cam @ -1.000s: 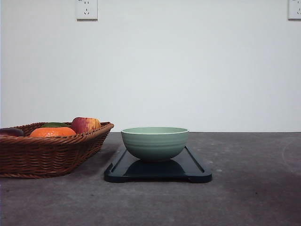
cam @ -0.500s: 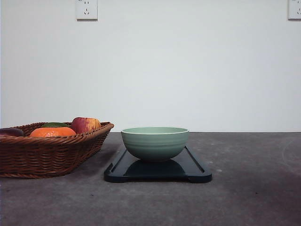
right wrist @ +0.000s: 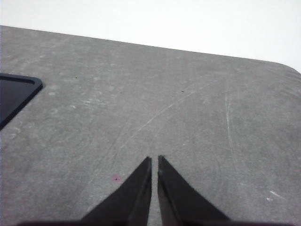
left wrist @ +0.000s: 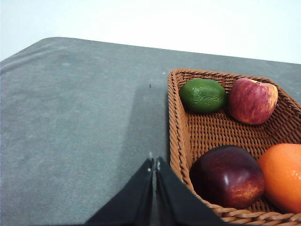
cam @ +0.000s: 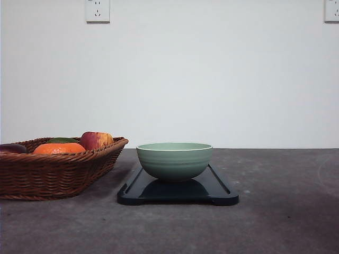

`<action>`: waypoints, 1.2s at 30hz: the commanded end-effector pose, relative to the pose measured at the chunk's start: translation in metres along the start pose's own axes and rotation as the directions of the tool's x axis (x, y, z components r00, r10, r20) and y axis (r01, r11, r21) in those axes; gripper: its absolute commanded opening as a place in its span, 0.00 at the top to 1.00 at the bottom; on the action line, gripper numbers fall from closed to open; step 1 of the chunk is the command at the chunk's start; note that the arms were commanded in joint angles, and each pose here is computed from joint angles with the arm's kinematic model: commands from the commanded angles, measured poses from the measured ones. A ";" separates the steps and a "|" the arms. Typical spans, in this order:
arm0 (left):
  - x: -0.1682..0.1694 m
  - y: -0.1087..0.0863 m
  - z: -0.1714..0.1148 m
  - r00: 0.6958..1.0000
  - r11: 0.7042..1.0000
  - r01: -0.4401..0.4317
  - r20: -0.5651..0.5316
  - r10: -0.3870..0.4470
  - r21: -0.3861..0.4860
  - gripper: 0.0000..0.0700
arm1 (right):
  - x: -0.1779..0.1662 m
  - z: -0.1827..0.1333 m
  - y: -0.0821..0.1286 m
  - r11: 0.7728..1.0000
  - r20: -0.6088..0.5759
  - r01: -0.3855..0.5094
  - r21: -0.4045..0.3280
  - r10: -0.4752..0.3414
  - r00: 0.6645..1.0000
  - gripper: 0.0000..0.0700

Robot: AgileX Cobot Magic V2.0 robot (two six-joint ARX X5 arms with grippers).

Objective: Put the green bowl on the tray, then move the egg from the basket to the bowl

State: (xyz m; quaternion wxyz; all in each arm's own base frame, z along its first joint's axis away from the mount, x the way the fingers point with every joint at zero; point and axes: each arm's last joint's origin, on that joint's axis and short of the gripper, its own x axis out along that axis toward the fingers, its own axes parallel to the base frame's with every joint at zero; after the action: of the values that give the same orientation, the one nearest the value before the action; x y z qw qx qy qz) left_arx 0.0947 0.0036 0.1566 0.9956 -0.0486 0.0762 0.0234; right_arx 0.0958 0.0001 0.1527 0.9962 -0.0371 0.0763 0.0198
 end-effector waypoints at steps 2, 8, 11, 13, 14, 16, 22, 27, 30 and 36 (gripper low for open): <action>0.002 0.001 -0.007 1.000 1.000 -0.005 -0.022 0.005 -0.003 1.00 | 0.000 0.000 0.000 1.000 0.006 0.001 0.006 -0.001 1.000 0.98; 0.002 0.001 -0.007 1.000 1.000 -0.005 -0.022 0.005 -0.003 1.00 | 0.000 0.000 0.000 1.000 0.006 0.002 0.006 -0.002 1.000 0.98; 0.002 0.001 -0.007 1.000 1.000 -0.005 -0.022 0.005 -0.003 1.00 | 0.000 0.000 0.000 1.000 0.006 0.001 0.006 -0.001 1.000 0.98; 0.002 0.001 -0.007 1.000 1.000 -0.005 -0.022 0.005 -0.003 1.00 | 0.000 0.000 0.000 1.000 0.006 0.002 0.006 -0.002 1.000 0.98; 0.002 0.001 -0.007 1.000 1.000 -0.005 -0.022 0.005 -0.003 1.00 | 0.000 0.000 0.000 1.000 0.006 0.001 0.006 -0.001 1.000 0.98; 0.002 0.001 -0.007 1.000 1.000 -0.005 -0.022 0.005 -0.003 1.00 | 0.000 0.000 0.000 1.000 0.006 0.002 0.006 -0.002 1.000 0.98; 0.002 0.001 -0.007 1.000 1.000 -0.005 -0.022 0.005 -0.004 1.00 | 0.000 0.000 0.000 1.000 0.006 0.002 0.006 -0.002 1.000 0.98; 0.002 0.001 -0.007 1.000 1.000 -0.005 -0.022 0.005 -0.003 1.00 | 0.000 0.000 0.000 1.000 0.006 0.001 0.006 -0.002 1.000 0.98; 0.002 0.001 -0.007 1.000 1.000 -0.005 -0.022 0.005 -0.003 1.00 | 0.000 0.000 0.000 1.000 0.006 0.001 0.006 -0.001 1.000 0.98; 0.002 0.001 -0.007 1.000 1.000 -0.005 -0.022 0.005 -0.003 1.00 | 0.000 0.000 0.000 1.000 0.006 0.001 0.006 -0.001 1.000 0.98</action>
State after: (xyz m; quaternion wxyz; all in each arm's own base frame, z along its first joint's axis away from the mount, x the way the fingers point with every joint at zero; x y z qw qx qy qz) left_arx 0.0947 0.0036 0.1566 0.9956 -0.0486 0.0762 0.0236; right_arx 0.0958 0.0001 0.1527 0.9962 -0.0371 0.0763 0.0198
